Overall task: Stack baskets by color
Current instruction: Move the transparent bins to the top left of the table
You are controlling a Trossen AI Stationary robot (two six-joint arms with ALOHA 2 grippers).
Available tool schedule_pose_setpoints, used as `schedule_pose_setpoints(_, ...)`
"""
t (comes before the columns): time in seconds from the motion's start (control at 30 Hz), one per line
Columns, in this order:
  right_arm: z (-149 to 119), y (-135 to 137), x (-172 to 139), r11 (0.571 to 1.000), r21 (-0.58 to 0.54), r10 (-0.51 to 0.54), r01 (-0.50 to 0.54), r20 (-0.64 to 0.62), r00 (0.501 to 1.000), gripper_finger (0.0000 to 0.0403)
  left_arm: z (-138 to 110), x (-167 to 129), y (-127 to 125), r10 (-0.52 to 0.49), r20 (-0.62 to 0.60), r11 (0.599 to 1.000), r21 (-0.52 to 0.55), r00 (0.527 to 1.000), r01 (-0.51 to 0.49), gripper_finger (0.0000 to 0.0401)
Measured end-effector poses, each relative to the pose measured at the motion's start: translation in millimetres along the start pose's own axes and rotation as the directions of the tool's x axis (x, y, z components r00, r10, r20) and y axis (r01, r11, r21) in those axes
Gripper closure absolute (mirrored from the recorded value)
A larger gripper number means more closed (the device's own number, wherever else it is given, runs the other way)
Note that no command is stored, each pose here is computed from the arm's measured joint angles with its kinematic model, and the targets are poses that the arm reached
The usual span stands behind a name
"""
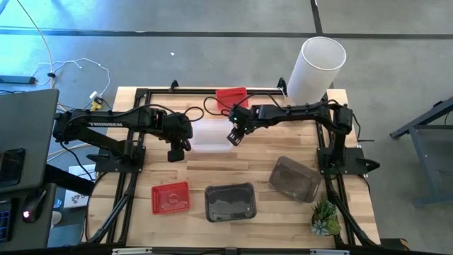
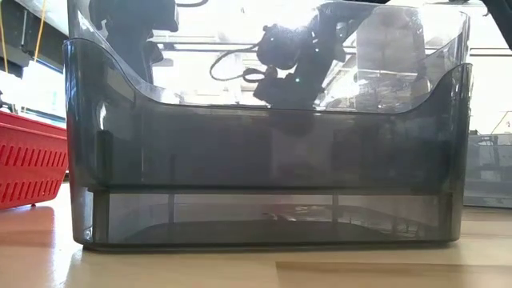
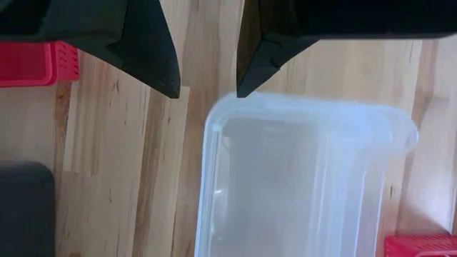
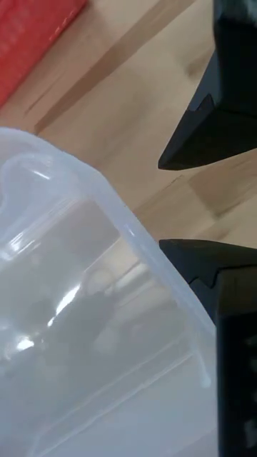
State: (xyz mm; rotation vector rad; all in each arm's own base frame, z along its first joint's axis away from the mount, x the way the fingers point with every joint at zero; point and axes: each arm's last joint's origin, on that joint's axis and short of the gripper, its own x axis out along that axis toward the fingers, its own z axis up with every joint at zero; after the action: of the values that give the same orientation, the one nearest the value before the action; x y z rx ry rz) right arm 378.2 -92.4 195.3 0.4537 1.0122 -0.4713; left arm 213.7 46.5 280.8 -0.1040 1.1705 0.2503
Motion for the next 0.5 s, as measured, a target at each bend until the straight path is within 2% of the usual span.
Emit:
schedule_pose_setpoints(0.23,8,16,2,0.997,0.013,0.07,-0.072,0.125,0.99,0.0247,-1,0,0,0.0,-0.006,1.0,0.0,1.0,0.0,0.0276)
schedule_pose_setpoints(0.5,10,27,15,0.992,0.013,0.118,-0.122,0.175,0.977,0.0247,-2,0,0,0.001,-0.016,1.0,0.001,1.0,-0.001,0.0276)
